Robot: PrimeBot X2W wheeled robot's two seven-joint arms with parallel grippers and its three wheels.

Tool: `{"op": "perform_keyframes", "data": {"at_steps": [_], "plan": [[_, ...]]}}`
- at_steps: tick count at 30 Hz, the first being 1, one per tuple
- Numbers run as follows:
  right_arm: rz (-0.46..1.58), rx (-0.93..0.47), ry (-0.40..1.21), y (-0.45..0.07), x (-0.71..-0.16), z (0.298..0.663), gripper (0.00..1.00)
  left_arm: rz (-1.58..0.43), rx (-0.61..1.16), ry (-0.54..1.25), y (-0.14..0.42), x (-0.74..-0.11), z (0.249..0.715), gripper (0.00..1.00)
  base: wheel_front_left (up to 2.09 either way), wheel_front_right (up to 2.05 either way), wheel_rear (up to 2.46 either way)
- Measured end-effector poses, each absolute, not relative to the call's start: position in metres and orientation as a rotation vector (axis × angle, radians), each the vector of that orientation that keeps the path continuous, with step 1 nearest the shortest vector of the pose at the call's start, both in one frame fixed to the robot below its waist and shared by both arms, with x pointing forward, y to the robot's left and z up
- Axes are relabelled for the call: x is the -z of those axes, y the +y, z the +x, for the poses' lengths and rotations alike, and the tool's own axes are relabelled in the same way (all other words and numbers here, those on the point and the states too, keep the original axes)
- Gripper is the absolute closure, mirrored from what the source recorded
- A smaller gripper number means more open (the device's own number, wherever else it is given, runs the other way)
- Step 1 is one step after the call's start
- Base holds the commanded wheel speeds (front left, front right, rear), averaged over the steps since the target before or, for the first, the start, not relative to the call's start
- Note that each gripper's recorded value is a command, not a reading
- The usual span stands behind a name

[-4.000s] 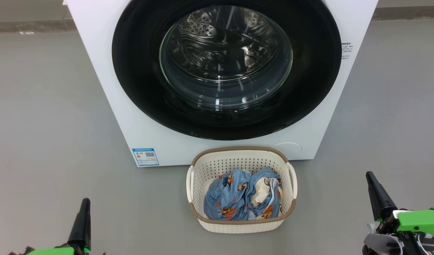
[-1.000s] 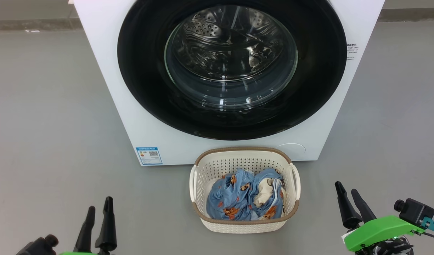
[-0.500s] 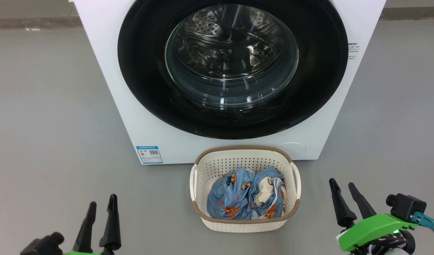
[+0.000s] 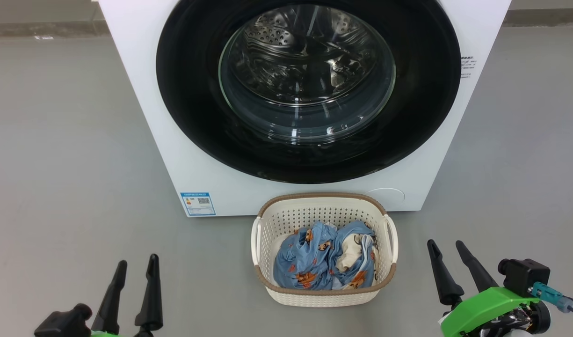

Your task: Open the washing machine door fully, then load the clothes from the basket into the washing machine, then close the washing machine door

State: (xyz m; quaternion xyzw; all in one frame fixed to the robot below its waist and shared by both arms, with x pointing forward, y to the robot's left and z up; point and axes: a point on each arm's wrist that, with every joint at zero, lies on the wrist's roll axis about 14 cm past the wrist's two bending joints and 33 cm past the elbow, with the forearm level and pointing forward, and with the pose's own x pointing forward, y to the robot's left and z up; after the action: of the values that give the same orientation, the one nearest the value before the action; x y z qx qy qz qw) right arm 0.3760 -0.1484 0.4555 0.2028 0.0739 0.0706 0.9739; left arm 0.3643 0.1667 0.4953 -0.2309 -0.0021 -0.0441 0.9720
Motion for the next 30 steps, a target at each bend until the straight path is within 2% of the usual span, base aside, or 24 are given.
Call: {"op": "perform_keyframes", "data": {"at_steps": [19, 30], "plan": [[0.216, -0.191, 0.116, -0.146, -0.455, 0.373, 0.0, -0.287, 0.117, -0.015, 0.165, -0.49, 0.364, 0.0, 0.0, 0.0, 0.0], [0.22, -0.151, 0.107, -0.157, -0.456, 0.374, 0.0, -0.28, 0.088, -0.005, 0.175, -0.485, 0.366, 0.0, 0.0, 0.0, 0.0]]}}
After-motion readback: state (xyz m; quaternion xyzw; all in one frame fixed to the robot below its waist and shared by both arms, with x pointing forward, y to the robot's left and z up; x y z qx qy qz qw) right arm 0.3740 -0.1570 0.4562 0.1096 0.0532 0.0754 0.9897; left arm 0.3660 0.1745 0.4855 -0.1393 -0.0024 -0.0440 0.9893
